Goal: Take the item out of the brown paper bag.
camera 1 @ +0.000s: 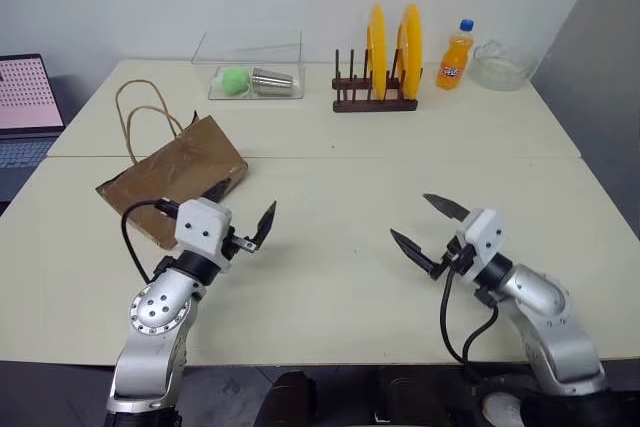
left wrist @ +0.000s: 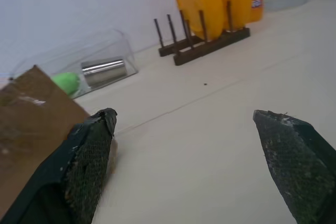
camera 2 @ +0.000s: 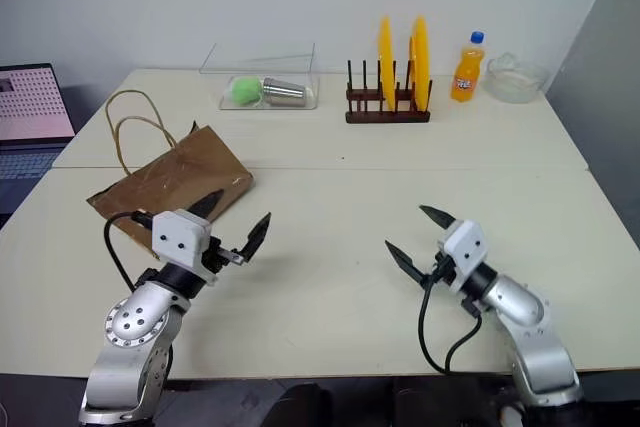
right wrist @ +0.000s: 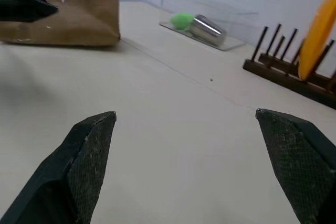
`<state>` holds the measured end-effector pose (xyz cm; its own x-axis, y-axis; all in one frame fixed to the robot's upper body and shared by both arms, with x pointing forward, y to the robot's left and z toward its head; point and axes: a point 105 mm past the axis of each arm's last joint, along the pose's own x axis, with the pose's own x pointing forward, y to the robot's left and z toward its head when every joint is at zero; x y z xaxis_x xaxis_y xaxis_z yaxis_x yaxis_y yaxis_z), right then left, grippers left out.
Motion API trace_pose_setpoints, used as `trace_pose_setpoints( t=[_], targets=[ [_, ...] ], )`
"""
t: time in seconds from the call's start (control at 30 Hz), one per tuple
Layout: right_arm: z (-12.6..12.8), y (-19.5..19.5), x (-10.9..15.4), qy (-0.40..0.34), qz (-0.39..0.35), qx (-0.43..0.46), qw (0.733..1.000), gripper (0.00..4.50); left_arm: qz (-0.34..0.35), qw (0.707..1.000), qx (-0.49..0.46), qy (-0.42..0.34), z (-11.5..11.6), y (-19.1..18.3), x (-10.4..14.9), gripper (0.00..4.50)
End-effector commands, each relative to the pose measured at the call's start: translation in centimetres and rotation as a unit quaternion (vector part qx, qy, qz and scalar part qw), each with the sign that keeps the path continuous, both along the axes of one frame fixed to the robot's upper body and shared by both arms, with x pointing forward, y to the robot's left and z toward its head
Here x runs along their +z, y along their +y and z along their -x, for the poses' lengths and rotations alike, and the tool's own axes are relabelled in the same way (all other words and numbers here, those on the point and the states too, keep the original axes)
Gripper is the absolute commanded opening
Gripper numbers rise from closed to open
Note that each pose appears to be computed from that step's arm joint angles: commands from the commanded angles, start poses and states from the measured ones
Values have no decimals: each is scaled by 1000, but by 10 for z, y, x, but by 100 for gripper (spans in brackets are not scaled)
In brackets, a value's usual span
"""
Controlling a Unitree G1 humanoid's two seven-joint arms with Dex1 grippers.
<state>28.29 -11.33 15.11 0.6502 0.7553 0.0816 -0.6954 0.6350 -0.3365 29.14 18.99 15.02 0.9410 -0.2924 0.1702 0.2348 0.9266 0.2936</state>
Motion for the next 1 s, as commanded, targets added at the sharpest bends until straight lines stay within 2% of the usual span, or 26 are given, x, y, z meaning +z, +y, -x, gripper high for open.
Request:
trace_pose_setpoints(
  t=[0.03,0.17,0.4,0.57,0.73,0.87,1.0],
  targets=[
    [8,18,32,-26,10,99,995,450,18,999,42,-15,10,13,12,438],
    [8,27,53,-18,26,172,985,450,14,997,76,-4,21,24,13,438],
    [9,36,69,12,43,255,966,450,9,992,128,-22,32,68,45,438],
    [5,42,72,13,61,285,956,450,-4,995,93,34,43,99,52,438],
    [11,48,75,15,76,318,945,450,-11,995,76,62,33,136,77,438],
    [14,51,82,13,76,327,942,450,-31,994,86,60,17,161,98,438],
    [13,53,88,9,70,318,945,450,-35,994,80,61,2,170,108,438]
  ],
)
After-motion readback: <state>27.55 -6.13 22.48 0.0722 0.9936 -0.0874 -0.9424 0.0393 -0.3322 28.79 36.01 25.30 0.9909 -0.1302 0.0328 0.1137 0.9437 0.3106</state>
